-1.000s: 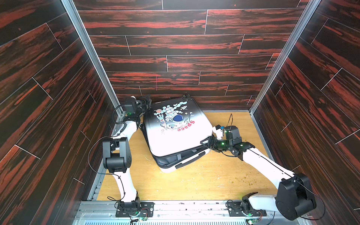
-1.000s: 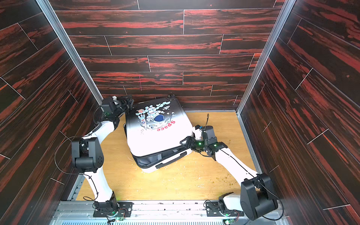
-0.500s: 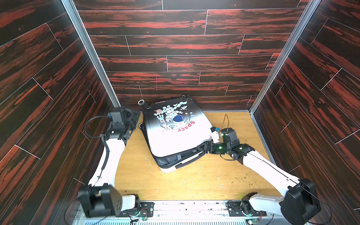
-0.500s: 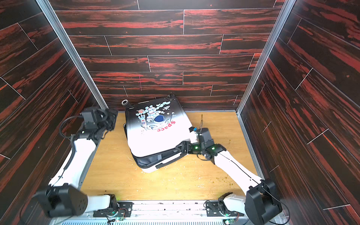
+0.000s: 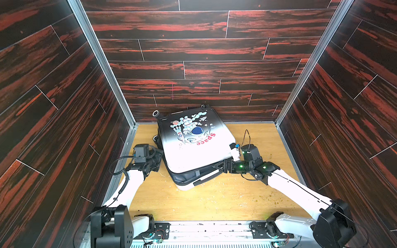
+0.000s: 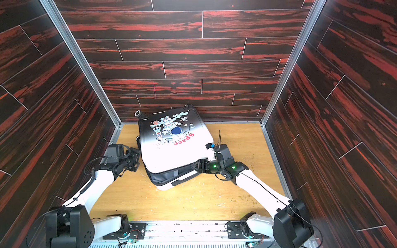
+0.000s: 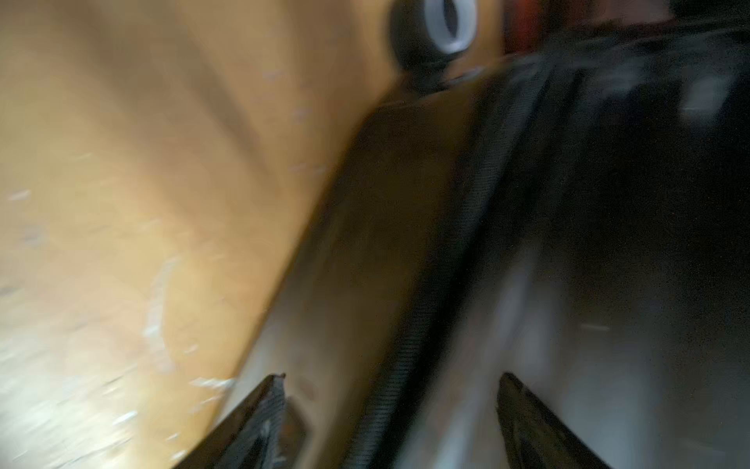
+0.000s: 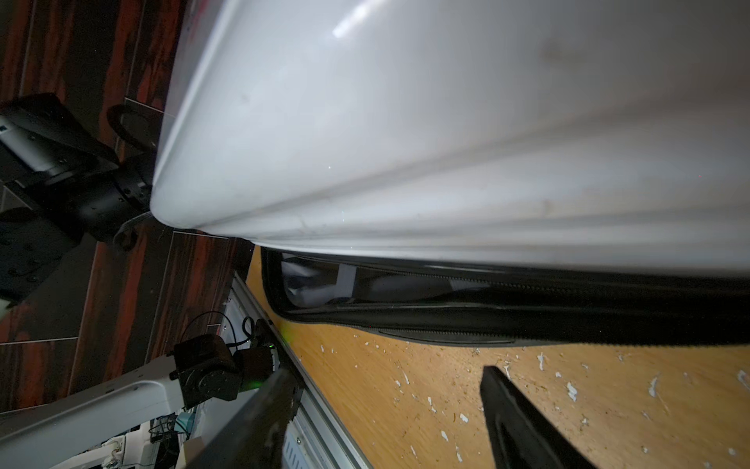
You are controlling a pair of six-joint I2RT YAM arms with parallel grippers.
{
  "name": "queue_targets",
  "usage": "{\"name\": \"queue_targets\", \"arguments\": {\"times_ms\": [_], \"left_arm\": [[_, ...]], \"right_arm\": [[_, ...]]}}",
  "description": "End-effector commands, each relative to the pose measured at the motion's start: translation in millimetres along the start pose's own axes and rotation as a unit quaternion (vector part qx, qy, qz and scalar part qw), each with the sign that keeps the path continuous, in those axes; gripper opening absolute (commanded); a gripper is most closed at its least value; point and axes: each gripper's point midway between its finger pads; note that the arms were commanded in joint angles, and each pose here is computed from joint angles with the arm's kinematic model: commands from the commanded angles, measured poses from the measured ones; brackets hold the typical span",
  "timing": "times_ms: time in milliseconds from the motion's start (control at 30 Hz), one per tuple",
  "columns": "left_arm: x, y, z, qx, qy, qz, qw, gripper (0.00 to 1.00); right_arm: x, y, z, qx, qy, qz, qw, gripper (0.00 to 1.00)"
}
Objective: Open the suitcase zippers
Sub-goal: Adjust the suitcase at the center of the board.
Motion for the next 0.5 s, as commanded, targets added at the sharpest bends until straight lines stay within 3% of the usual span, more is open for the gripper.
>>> {"name": "queue_targets", "arguments": {"times_ms": [0,100,233,467], "left_arm": [[2,15,-40,0.079,-0.020,0.000,0.997,0.86],[1,7,-44,0.112,-0.019,0.003,0.994,0.90],[15,-9,-56,0.157,-0.015,0.060,0.986,0.99],[22,-6,-85,0.251,-0.001,0.092,0.964,1.00]], "right_arm": [[3,7,11,-0.016,0.018,0.002,1.000,0.76],[3,10,13,-0.018,0.025,0.003,1.000,0.76],[3,13,19,-0.027,0.039,0.004,0.999,0.76],[4,11,21,-0.042,0.047,0.006,0.998,0.76]]}}
Point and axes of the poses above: each gripper's point midway between its finger pads, its own y axis back along the fingers, its own z axis along the line the jaws close on, x = y × z, and after that the axes turned 8 degrees about y, right-handed
